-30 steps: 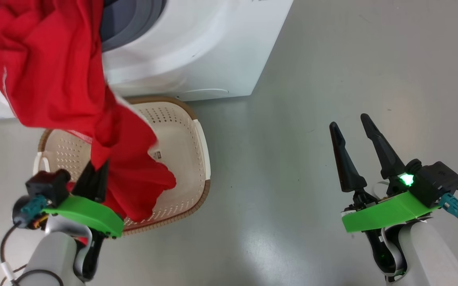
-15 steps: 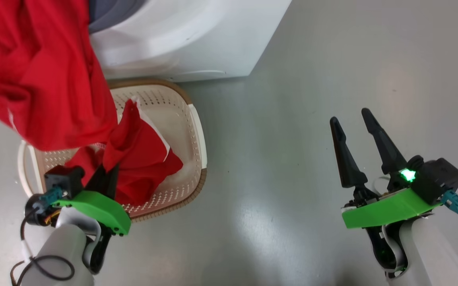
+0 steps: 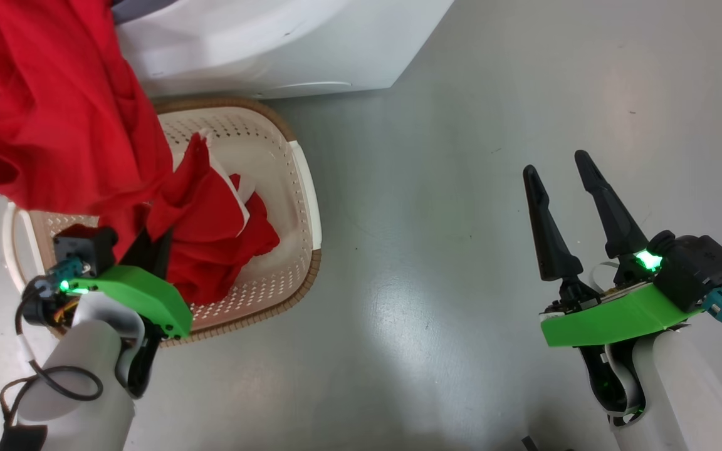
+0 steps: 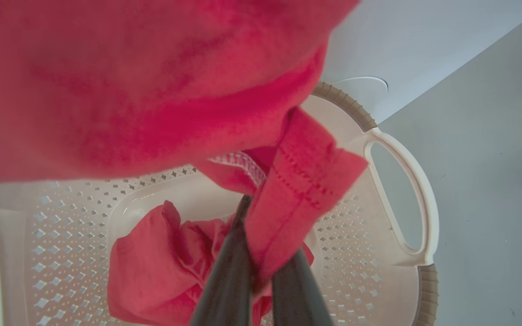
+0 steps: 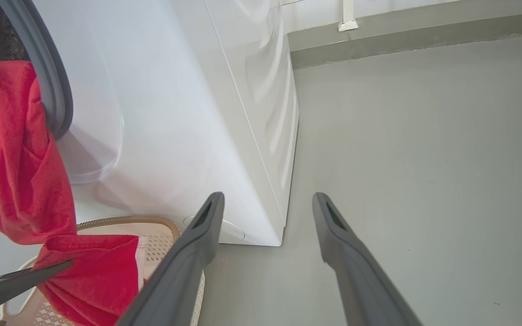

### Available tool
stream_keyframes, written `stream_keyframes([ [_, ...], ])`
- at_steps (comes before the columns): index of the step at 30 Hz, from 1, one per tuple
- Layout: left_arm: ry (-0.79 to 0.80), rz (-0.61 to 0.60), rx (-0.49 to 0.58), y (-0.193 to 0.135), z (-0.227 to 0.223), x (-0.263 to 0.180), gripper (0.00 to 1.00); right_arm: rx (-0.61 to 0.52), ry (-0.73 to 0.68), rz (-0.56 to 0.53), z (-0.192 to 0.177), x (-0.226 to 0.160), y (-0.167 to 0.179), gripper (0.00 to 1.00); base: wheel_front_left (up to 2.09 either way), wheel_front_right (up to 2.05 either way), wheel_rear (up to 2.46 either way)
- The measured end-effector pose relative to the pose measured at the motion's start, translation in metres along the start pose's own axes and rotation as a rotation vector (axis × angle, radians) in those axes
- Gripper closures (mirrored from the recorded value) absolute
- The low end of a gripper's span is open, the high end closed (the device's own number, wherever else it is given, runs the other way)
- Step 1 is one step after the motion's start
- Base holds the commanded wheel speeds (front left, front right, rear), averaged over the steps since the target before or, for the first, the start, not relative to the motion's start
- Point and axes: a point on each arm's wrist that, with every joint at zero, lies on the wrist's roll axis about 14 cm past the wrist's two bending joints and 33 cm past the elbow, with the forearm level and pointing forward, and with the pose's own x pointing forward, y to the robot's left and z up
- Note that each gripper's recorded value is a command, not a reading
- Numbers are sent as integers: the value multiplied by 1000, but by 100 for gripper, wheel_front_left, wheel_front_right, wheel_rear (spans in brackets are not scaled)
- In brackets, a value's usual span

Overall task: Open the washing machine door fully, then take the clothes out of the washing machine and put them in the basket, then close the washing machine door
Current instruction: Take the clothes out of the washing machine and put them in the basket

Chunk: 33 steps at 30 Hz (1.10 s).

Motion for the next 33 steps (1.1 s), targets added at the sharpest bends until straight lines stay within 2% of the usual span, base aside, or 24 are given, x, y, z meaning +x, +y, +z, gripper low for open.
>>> stream_keyframes([
  [1,-1,2,0,1,1,0,89,0,0,0,0,0,0,0,0,0,0],
  [4,-6,8,3,4,3,-1,68,-1,-3,0,1,0,0,0,0,0,0],
  [6,-13,11,2,5,6,-1,56,-1,-6,1,3,0,1,0,0,0,0],
  [8,-21,15,-1,6,9,-2,51,-1,-9,3,4,-1,1,0,0,0,0],
  [9,-25,16,-2,6,11,-2,31,-2,-10,3,5,-1,2,0,0,0,0],
  [10,-30,18,-3,6,12,-3,20,-2,-12,5,6,-1,2,0,0,0,0],
  [14,-48,27,-9,8,19,-6,4,-2,-18,9,9,-1,4,0,0,0,0],
  [18,-68,30,-21,6,25,-9,0,-9,-26,14,12,-2,6,0,0,0,0],
  [33,-182,57,-48,5,53,-47,0,-20,-85,39,41,-13,20,0,0,0,0],
])
